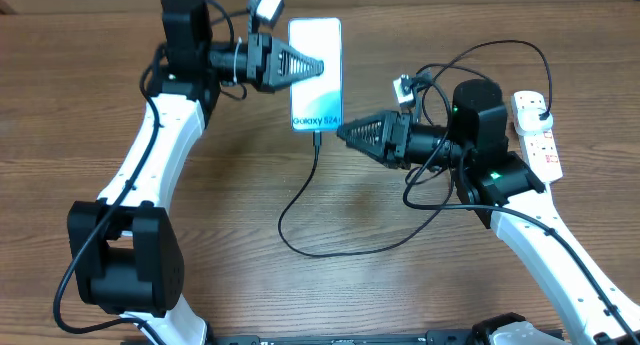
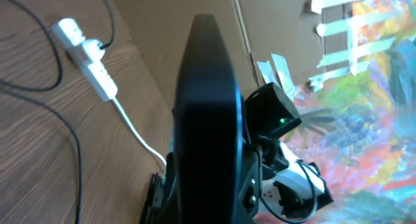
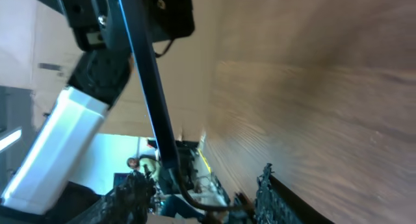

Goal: Plug charger to phone and switch on socket

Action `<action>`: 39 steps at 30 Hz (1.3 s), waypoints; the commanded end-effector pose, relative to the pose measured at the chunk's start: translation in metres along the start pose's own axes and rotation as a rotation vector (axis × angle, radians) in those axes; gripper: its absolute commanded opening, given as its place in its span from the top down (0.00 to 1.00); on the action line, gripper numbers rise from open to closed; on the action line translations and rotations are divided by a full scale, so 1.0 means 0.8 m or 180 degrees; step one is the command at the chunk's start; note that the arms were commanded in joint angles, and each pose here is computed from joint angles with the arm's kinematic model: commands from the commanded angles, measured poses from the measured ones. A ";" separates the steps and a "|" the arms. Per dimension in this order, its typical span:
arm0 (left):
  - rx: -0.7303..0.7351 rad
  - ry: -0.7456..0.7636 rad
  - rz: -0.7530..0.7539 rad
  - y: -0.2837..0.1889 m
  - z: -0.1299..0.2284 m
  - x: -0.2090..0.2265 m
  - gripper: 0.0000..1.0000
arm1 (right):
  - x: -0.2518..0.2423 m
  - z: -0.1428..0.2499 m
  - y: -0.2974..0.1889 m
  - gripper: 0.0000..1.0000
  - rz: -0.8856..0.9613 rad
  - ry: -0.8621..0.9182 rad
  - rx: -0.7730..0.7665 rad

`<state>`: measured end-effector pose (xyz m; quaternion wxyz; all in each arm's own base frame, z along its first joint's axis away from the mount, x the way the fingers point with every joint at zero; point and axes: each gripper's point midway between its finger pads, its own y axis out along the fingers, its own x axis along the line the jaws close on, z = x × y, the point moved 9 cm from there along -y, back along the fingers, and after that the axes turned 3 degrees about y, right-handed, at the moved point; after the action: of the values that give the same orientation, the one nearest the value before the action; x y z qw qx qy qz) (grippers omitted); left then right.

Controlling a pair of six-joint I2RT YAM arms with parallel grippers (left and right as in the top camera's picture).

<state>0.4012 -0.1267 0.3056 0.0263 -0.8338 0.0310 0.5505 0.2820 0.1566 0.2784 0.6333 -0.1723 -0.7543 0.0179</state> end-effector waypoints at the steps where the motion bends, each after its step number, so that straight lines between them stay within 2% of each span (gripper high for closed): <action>1: -0.0133 0.0167 -0.0108 -0.009 0.011 0.008 0.96 | -0.013 0.003 -0.002 0.46 0.0178 -0.0096 -0.0003; 13: -0.0635 -0.0259 -0.0669 -0.046 0.051 0.087 0.96 | -0.051 0.023 -0.008 0.45 0.0838 0.0226 0.0056; 22: -0.0734 -0.0736 -0.1847 -0.061 0.090 0.137 0.96 | -0.057 0.027 -0.010 0.45 0.0944 0.0232 0.0085; 28: -0.0547 -0.0680 -0.2389 -0.069 0.109 0.152 0.96 | -0.066 0.030 -0.013 0.45 0.1151 0.0330 0.0036; 35: -0.0375 -0.0403 -0.2663 -0.075 0.114 0.158 0.96 | -0.067 0.030 -0.013 0.45 0.1181 0.0346 0.0032; 39: -0.0386 -0.0399 -0.2681 -0.077 0.113 0.158 0.96 | -0.067 0.031 -0.012 0.45 0.1184 0.0348 0.0043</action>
<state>0.3703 -0.0628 0.1417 0.1972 -0.7120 -0.3435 0.5798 0.2617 0.1383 0.2258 0.6653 -0.2975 -0.6723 0.1296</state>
